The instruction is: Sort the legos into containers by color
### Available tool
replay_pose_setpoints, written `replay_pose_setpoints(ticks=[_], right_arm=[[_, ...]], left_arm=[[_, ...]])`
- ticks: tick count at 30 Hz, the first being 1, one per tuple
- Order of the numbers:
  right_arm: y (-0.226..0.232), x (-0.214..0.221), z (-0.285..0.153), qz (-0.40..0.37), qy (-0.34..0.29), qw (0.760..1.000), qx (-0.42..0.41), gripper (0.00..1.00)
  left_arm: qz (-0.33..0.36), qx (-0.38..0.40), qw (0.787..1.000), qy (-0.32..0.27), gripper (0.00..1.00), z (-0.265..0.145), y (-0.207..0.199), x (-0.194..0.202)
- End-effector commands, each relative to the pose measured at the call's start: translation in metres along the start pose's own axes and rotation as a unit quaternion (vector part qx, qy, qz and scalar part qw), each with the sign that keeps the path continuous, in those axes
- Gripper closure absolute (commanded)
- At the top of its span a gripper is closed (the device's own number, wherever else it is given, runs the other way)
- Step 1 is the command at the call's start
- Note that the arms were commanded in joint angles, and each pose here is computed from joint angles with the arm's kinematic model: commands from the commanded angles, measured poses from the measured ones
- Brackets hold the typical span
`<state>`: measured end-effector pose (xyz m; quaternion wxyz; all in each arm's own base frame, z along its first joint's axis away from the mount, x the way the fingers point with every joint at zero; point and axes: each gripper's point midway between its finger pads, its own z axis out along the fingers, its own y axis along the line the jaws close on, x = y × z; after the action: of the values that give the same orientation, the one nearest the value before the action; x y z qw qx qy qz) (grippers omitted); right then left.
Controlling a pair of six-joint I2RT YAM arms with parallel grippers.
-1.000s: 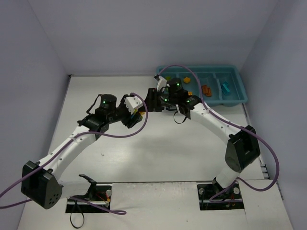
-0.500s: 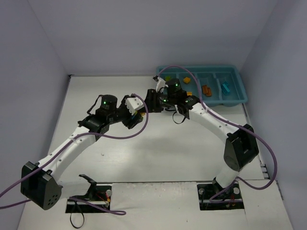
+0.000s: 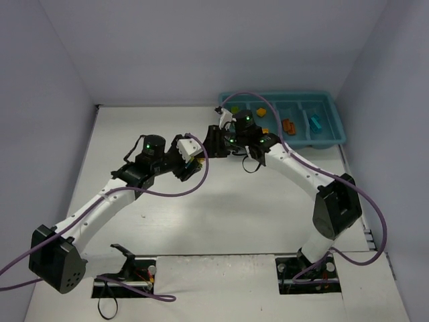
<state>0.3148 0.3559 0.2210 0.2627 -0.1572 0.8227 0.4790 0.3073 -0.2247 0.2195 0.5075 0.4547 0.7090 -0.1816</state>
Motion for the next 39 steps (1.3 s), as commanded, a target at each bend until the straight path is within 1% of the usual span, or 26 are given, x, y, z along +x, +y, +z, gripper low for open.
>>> replay_pose_setpoints(ticks=[1,3,4,7,10,12,13,16,17,19,20,21,22,23,24,25,27,28,30,31,33,34,37,38,39], right_arm=[[0.008,-0.051,-0.04,-0.041,-0.077,0.996,-0.003,1.0],[0.0,-0.058,-0.053,-0.04,-0.087,0.995,0.003,1.0],[-0.014,-0.065,-0.063,-0.036,-0.097,0.994,0.017,1.0],[-0.032,-0.078,-0.084,-0.042,-0.113,0.992,0.04,1.0],[-0.045,-0.091,-0.096,-0.049,-0.127,0.989,0.061,1.0],[-0.063,-0.098,-0.106,-0.051,-0.133,0.986,0.09,1.0],[-0.082,-0.105,-0.109,-0.051,-0.146,0.979,0.13,1.0],[-0.125,-0.127,-0.126,-0.069,-0.172,0.959,0.214,1.0],[-0.156,-0.133,-0.129,-0.062,-0.179,0.944,0.272,1.0],[-0.19,-0.145,-0.139,-0.07,-0.186,0.924,0.328,1.0],[-0.212,-0.152,-0.138,-0.067,-0.185,0.915,0.353,1.0],[-0.251,-0.167,-0.146,-0.058,-0.192,0.892,0.404,1.0],[-0.257,-0.168,-0.153,-0.055,-0.196,0.886,0.416,1.0],[-0.281,-0.164,-0.146,-0.042,-0.183,0.883,0.429,1.0],[-0.292,-0.167,-0.145,-0.04,-0.181,0.882,0.433,1.0],[-0.293,-0.181,-0.147,-0.043,-0.191,0.882,0.429,0.99],[-0.319,-0.18,-0.139,-0.033,-0.179,0.881,0.437,0.95],[-0.321,-0.188,-0.139,-0.036,-0.186,0.88,0.435,0.94],[-0.336,-0.187,-0.132,-0.028,-0.181,0.882,0.435,0.84],[-0.335,-0.195,-0.132,-0.03,-0.188,0.882,0.43,0.77],[-0.337,-0.198,-0.13,-0.024,-0.193,0.886,0.422,0.71],[-0.329,-0.207,-0.13,-0.03,-0.201,0.889,0.41,0.61],[-0.313,-0.219,-0.134,-0.042,-0.212,0.894,0.392,0.46],[-0.287,-0.227,-0.137,-0.053,-0.221,0.903,0.364,0.41],[-0.287,-0.228,-0.137,-0.052,-0.222,0.903,0.363,0.41]], left_arm=[[0.009,-0.024,1.0,-0.011,1.0,-0.001,0.007,-0.002],[0.006,-0.028,1.0,-0.002,1.0,0.001,0.007,0.006],[0.004,-0.027,1.0,0.0,1.0,0.002,0.007,0.008],[-0.002,-0.027,1.0,0.009,1.0,0.006,0.007,0.016],[-0.006,-0.025,1.0,0.012,1.0,0.009,0.007,0.017],[-0.006,-0.027,1.0,0.011,1.0,0.009,0.009,0.015],[-0.008,-0.029,1.0,0.009,1.0,0.009,0.01,0.014],[-0.013,-0.032,0.999,-0.002,1.0,0.008,0.011,0.006],[-0.016,-0.032,0.999,-0.008,1.0,0.008,0.012,0.003],[-0.023,-0.03,0.999,-0.019,1.0,0.006,0.011,-0.004],[-0.027,-0.031,0.999,-0.026,1.0,0.005,0.011,-0.006],[-0.037,-0.026,0.998,-0.041,1.0,0.004,0.008,-0.014],[-0.037,-0.026,0.998,-0.041,1.0,0.004,0.008,-0.014],[-0.046,-0.025,0.997,-0.048,1.0,0.001,0.006,-0.017],[-0.054,-0.022,0.997,-0.046,1.0,0.001,0.003,-0.014],[-0.051,-0.029,0.996,-0.07,1.0,0.0,0.007,-0.025],[-0.066,-0.028,0.994,-0.08,1.0,-0.002,0.005,-0.029],[-0.07,-0.028,0.994,-0.084,1.0,-0.003,0.004,-0.03],[-0.081,-0.027,0.992,-0.092,1.0,-0.004,0.004,-0.034],[-0.083,-0.023,0.992,-0.093,1.0,-0.003,0.002,-0.033],[-0.088,-0.024,0.991,-0.1,1.0,-0.004,0.002,-0.035],[-0.087,-0.022,0.991,-0.1,1.0,-0.003,0.001,-0.035],[-0.08,-0.019,0.991,-0.101,1.0,-0.001,0.001,-0.035],[-0.072,-0.02,0.992,-0.1,1.0,0.0,0.003,-0.035],[-0.072,-0.02,0.992,-0.1,1.0,0.0,0.003,-0.035]])
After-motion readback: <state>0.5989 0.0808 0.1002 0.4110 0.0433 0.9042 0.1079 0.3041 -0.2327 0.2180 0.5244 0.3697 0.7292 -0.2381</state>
